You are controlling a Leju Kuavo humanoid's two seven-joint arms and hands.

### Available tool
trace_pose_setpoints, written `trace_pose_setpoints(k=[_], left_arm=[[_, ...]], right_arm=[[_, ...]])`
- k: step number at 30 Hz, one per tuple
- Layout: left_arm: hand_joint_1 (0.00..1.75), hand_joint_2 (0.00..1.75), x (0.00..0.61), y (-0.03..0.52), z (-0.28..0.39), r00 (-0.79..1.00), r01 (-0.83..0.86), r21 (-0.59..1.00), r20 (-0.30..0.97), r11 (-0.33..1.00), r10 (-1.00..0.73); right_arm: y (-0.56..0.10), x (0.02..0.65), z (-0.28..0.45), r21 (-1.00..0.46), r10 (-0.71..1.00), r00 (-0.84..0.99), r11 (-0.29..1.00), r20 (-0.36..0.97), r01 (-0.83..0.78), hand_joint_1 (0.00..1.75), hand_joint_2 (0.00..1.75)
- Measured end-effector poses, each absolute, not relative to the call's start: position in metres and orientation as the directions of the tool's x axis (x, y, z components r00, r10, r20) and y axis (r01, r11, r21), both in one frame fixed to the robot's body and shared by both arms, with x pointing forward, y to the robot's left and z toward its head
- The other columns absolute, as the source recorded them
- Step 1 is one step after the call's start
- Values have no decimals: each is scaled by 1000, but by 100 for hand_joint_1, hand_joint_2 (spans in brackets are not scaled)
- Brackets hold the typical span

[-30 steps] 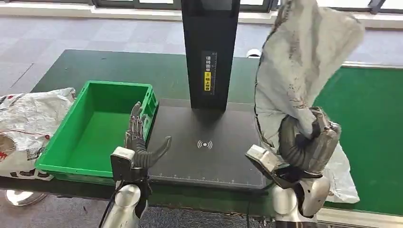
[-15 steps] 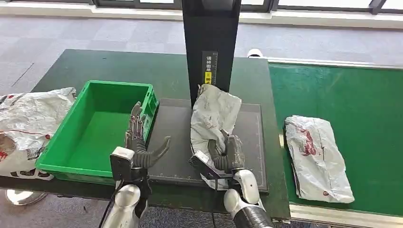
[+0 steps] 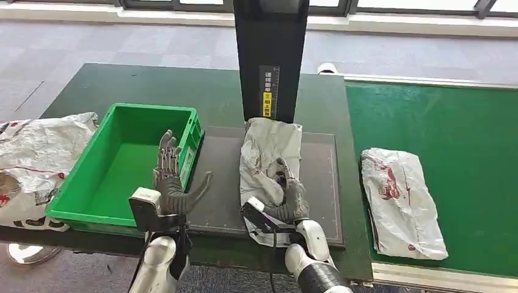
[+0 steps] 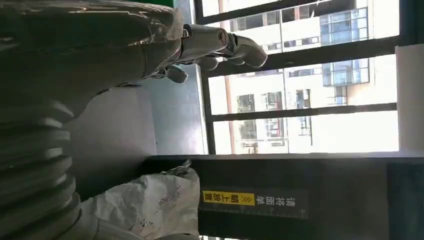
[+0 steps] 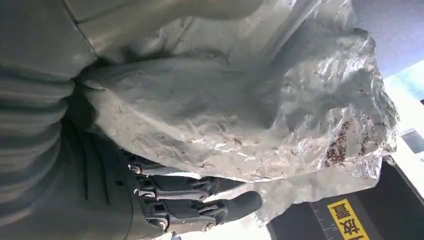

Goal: Moved the parcel from conveyor to table for the left to box.

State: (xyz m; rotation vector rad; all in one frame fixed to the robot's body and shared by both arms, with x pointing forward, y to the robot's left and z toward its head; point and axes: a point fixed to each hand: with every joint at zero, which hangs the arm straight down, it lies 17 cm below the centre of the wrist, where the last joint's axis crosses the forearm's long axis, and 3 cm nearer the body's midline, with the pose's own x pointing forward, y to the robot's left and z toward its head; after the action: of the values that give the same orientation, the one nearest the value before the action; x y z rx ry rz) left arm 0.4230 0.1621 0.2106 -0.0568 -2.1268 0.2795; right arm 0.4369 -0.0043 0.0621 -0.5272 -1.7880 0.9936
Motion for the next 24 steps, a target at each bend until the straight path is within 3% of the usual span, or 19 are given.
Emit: trace_pose_setpoints(k=[1,6,9,12,17,24], left_arm=[[0,175,423,163,210,-542,-71,-222,827,972,149],[0,175,423,168,210,-543,-87,-229,827,970,146],[0,175,423,168,211,-547,-93,-203,828,975,121],[0,175,422,165,213,-556,-115,-137,830,984,51],[0,175,422,141,217,-573,-111,-16,818,994,-51],[0,175,467,77,218,-563,-29,187,809,982,-170]], right_arm=[[-4,437,62,-817,722,-422,570,548,-84,0,0],[-6,433,79,-778,682,-466,627,564,-23,0,0],[-28,427,139,-665,611,-565,734,554,142,0,0],[-93,421,234,-468,607,-612,790,506,397,0,0],[-165,382,331,-236,639,-647,763,416,602,0,0],[-214,328,397,-41,673,-663,712,328,701,0,0]])
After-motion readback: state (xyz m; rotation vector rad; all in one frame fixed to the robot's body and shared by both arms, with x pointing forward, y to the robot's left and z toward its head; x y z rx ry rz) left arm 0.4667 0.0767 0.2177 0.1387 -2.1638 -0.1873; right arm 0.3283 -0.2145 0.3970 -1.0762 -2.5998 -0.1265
